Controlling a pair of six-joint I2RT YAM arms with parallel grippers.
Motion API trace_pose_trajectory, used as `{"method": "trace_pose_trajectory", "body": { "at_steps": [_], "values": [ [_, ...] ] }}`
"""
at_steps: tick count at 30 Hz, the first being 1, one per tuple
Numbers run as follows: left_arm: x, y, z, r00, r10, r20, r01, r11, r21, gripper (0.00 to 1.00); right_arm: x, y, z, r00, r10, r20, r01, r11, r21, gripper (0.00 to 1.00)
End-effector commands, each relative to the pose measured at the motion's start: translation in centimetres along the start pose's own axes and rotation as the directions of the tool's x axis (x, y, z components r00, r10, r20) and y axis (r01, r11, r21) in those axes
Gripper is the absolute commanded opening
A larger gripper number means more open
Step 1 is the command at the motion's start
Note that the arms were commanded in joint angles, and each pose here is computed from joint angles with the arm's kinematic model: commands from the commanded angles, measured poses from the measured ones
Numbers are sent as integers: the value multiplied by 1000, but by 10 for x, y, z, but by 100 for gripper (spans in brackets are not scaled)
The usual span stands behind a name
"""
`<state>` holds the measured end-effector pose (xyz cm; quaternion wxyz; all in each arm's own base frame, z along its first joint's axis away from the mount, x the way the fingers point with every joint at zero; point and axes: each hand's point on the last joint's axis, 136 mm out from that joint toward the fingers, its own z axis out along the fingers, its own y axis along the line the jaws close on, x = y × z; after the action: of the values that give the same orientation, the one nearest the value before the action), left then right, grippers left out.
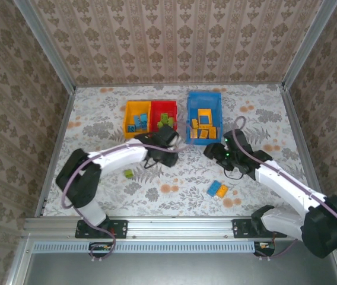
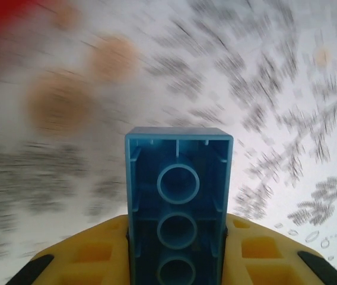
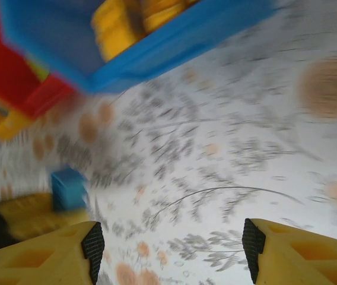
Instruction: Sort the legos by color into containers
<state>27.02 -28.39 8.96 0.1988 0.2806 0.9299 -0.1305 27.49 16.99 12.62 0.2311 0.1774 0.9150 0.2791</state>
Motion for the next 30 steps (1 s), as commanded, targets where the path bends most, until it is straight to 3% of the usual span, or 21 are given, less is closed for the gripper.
{"method": "trace_pose_trajectory", "body": {
  "at_steps": [1, 7, 11, 19, 21, 23, 25, 30],
  "values": [
    [-34, 53, -46, 980, -159, 117, 165, 985, -40, 24, 14, 93, -6, 932, -359, 53, 360, 894, -266, 66],
    [-69, 143, -62, 926, -325, 192, 344, 936, -74, 24, 25, 174, -14, 805, -502, 317, 593, 694, -408, 73],
    [-81, 184, -41, 900, -398, 177, 419, 902, -102, 24, 28, 203, -1, 737, -583, 342, 676, 634, -375, 73],
    [-97, 212, 0, 874, -469, 126, 483, 867, -121, 30, 20, 207, 24, 721, -628, 295, 693, 651, -309, 73],
    [-93, 213, 6, 866, -487, 111, 498, 857, -130, 38, 21, 201, 26, 720, -636, 277, 694, 657, -295, 74],
    [-90, 213, 6, 859, -500, 107, 511, 849, -134, 54, 21, 192, 27, 721, -643, 258, 693, 665, -278, 75],
    [-89, 212, 1, 856, -505, 113, 517, 846, -131, 63, 18, 180, 27, 727, -646, 234, 687, 684, -246, 77],
    [-98, 201, -28, 839, -519, 161, 536, 840, -87, 69, 10, 138, 18, 752, -645, 136, 659, 743, -116, 76]
  ]
}}
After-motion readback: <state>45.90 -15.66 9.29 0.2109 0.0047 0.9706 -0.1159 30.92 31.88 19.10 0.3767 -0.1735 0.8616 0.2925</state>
